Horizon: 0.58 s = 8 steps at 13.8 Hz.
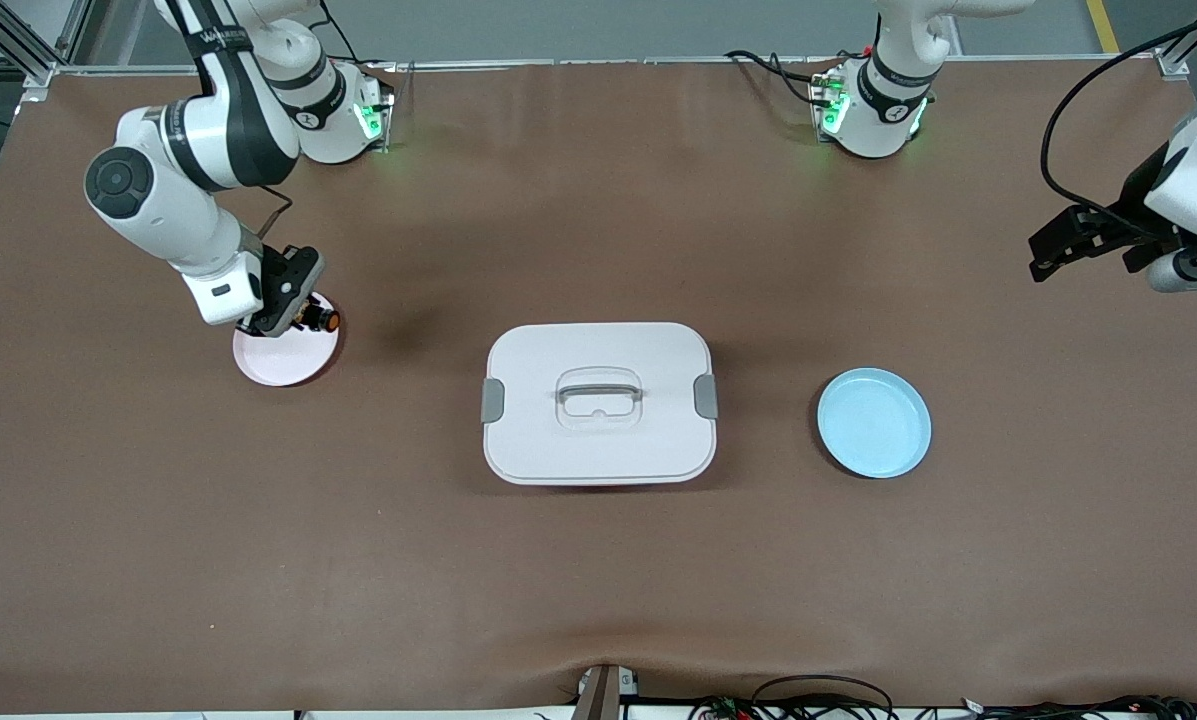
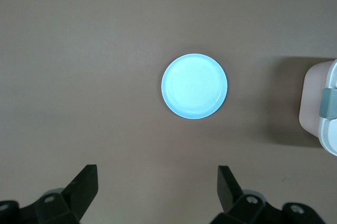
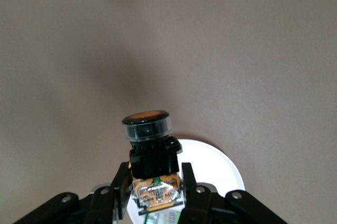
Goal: Transfer orange switch to right arm and place
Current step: 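Carry the switch with the right gripper over the pink plate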
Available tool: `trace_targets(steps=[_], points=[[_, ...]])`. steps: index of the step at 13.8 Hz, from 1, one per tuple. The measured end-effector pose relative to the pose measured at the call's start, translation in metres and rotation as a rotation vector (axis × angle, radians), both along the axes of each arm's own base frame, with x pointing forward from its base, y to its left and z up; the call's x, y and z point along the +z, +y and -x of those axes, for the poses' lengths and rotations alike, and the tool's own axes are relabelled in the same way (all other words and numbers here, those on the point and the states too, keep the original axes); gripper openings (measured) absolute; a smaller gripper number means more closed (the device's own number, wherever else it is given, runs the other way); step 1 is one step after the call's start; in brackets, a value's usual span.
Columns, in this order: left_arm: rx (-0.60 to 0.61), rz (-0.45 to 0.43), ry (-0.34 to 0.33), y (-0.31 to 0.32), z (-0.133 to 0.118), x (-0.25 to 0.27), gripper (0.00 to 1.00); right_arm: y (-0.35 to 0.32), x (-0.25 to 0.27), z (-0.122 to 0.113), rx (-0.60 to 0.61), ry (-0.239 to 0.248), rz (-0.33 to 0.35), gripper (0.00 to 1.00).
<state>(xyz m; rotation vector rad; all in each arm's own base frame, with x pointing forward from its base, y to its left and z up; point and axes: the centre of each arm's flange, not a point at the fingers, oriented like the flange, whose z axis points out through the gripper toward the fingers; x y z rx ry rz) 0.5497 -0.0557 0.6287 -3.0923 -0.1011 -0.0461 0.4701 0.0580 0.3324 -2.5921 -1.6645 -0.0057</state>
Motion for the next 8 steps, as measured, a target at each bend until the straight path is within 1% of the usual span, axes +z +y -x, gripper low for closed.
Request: trace_targets(steps=[2,4,8], points=[[-0.005,-0.001,0.006,-0.003,0.0,-0.003,1.0,-0.02,-0.011,0.006,0.026,-0.004,-0.001,0.43],[-0.008,-0.002,0.015,-0.004,0.001,-0.007,1.0,-0.027,-0.017,0.01,0.052,-0.012,0.006,0.43],[-0.003,-0.002,0.017,-0.001,0.001,-0.008,1.0,-0.034,-0.032,0.019,0.095,-0.077,0.05,0.43]])
